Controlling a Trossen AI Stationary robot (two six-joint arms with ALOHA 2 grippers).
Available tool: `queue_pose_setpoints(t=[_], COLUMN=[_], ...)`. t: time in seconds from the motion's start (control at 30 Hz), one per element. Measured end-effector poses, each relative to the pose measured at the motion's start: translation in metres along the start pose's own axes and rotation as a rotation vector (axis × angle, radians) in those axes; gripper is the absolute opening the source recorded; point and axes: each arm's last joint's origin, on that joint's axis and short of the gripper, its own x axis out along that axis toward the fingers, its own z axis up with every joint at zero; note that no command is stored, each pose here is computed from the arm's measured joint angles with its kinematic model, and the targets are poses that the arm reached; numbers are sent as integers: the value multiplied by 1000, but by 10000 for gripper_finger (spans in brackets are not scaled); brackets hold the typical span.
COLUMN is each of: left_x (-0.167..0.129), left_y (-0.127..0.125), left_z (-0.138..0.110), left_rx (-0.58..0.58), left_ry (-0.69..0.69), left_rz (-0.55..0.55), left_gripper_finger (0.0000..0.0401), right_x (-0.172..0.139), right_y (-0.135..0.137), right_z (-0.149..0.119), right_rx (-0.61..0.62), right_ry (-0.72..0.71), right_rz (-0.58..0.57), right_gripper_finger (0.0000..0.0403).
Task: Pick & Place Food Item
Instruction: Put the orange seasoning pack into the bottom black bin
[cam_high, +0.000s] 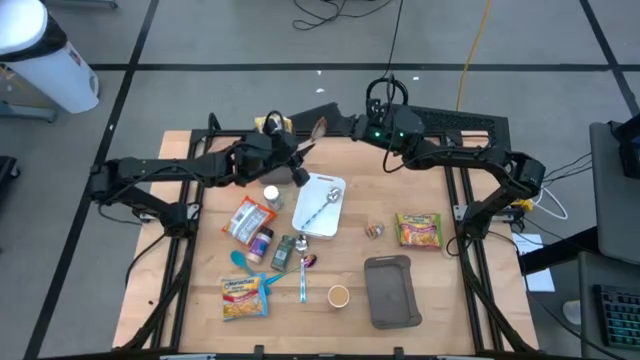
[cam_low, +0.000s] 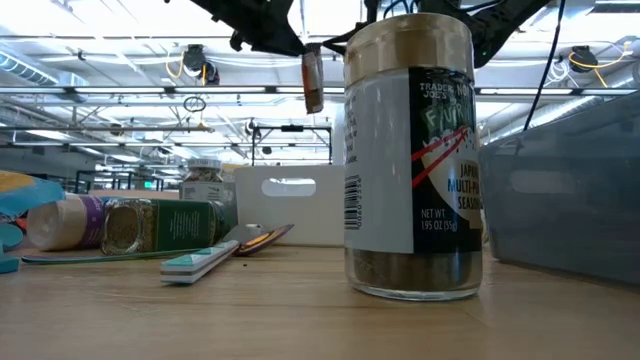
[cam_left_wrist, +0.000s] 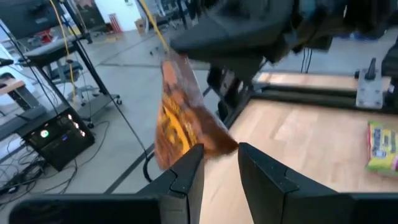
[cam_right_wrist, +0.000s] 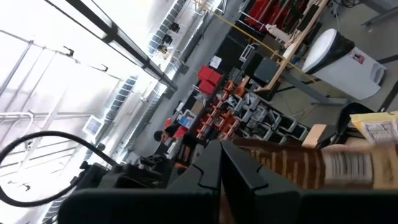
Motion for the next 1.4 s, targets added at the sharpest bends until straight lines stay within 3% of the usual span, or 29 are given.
queue_pose_setpoints(t=[0.97,1.07,1.27,1.4], left_x=[2,2,2,2], left_y=[6,6,6,6], left_z=[0,0,1,2], left_rx=[6,-2,-22,-32], left_ry=[1,1,-3,-22], left_rz=[93,93,92,94], left_gripper_finger=[107,89,10,14], right_x=[2,2,2,2], right_y=[5,5,5,6], right_z=[-7,-7,-7,-8], right_rx=[0,0,0,1], right_ry=[16,17,18,20], right_rz=[22,23,23,26], right_gripper_finger=[0,0,0,0])
